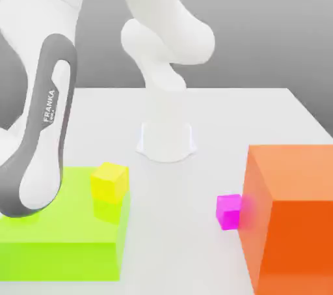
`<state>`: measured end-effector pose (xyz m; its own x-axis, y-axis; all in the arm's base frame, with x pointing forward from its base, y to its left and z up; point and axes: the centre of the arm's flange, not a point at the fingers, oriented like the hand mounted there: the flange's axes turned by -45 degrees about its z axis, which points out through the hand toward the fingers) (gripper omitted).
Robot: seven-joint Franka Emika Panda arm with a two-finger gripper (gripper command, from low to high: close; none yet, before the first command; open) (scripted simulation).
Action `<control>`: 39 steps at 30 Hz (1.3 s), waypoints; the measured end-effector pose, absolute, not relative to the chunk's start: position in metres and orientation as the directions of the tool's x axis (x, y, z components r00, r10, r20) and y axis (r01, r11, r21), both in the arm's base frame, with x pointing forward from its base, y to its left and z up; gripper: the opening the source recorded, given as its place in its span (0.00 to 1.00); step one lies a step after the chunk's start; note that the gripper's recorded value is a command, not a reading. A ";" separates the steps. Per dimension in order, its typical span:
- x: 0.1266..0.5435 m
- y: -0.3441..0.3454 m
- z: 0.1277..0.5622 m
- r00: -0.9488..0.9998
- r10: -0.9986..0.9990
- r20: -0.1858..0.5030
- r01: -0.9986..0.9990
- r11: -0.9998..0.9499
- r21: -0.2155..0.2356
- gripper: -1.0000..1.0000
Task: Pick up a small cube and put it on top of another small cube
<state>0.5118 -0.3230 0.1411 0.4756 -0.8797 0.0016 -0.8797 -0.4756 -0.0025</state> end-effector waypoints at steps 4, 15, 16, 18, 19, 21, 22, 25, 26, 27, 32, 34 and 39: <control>0.512 -0.324 0.163 0.474 -0.880 0.000 -0.880 -0.474 -0.002 0.00; 0.492 -0.256 0.292 0.636 -0.771 0.034 -0.771 -0.637 -0.021 0.00; 0.486 -0.248 0.300 0.653 -0.756 0.035 -0.756 -0.654 -0.020 0.00; 0.475 -0.230 0.315 0.689 -0.724 0.037 -0.724 -0.690 -0.018 0.00; 0.469 -0.222 0.321 0.707 -0.707 0.038 -0.706 -0.707 -0.018 0.00; 0.457 -0.204 0.334 0.740 -0.671 0.039 -0.671 -0.741 -0.018 0.00; 0.450 -0.197 0.340 0.754 -0.655 0.039 -0.655 -0.755 -0.019 0.00; 0.426 -0.177 0.354 0.794 -0.607 0.039 -0.607 -0.795 -0.024 0.00; 0.418 -0.170 0.358 0.807 -0.589 0.039 -0.589 -0.808 -0.026 0.00; 0.411 -0.162 0.362 0.820 -0.571 0.039 -0.570 -0.821 -0.028 0.00; 0.370 -0.127 0.374 0.882 -0.471 0.039 -0.469 -0.882 -0.047 0.00; 0.351 -0.116 0.369 0.901 -0.434 0.027 -0.433 -0.901 -0.039 0.00; 0.338 -0.114 0.314 0.906 -0.422 0.000 -0.422 -0.906 -0.005 0.00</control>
<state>0.3378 -0.1137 0.3138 0.9065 -0.4223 0.0003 -0.4223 -0.9065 -0.0052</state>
